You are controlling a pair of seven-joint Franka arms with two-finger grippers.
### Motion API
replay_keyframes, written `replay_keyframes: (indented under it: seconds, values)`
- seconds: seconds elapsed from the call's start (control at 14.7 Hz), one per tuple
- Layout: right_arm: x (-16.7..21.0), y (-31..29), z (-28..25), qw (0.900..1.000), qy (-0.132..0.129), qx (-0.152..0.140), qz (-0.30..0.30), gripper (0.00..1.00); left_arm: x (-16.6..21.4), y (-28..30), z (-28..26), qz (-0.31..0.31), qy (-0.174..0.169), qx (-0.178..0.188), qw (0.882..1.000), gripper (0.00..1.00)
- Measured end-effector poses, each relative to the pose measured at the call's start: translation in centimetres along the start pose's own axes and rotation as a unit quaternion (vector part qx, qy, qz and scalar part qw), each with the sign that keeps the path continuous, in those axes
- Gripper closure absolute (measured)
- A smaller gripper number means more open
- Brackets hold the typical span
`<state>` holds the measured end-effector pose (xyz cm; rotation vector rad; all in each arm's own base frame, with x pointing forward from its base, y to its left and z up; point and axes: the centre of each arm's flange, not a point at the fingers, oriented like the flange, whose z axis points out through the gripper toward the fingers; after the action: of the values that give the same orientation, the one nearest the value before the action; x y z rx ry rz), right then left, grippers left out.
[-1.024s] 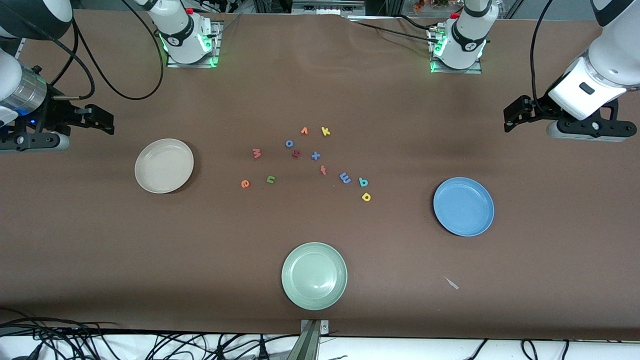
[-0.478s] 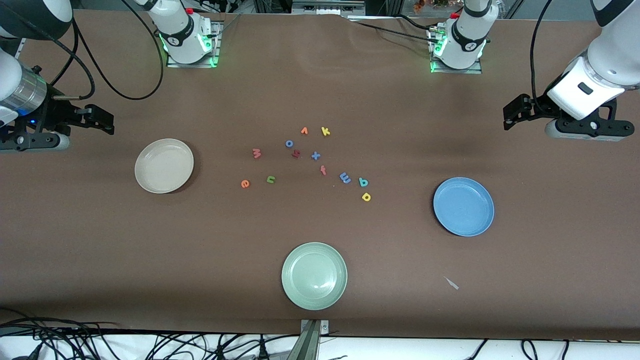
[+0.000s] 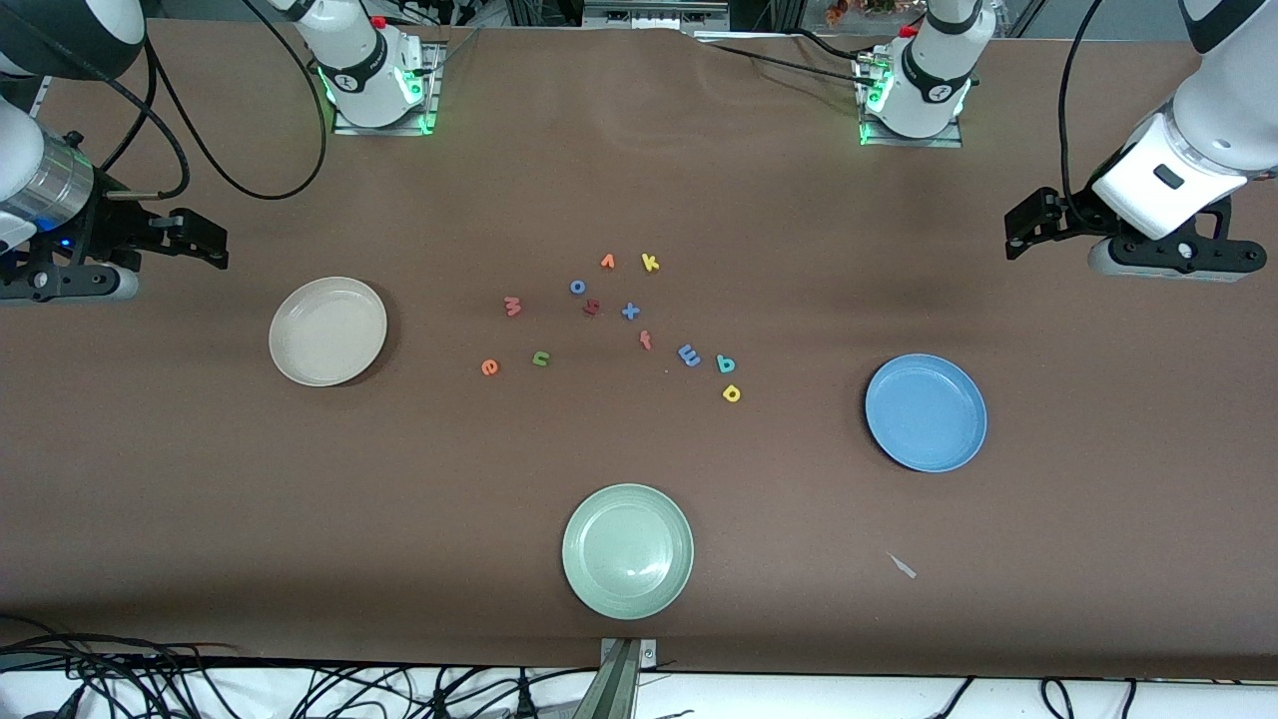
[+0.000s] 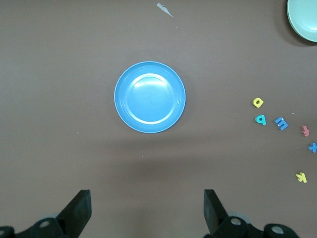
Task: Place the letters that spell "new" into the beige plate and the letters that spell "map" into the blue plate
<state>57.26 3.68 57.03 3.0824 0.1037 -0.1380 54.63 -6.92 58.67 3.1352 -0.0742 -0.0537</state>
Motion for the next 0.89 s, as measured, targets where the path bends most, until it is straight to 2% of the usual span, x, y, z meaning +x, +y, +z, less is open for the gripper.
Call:
replay_keyframes:
  seconds: [0.89]
  values:
    - [0.00, 0.00, 0.00, 1.000, 0.000, 0.000, 0.000, 0.00, -0.02, 0.25, 0.00, 0.002, 0.000, 0.000, 1.000, 0.00]
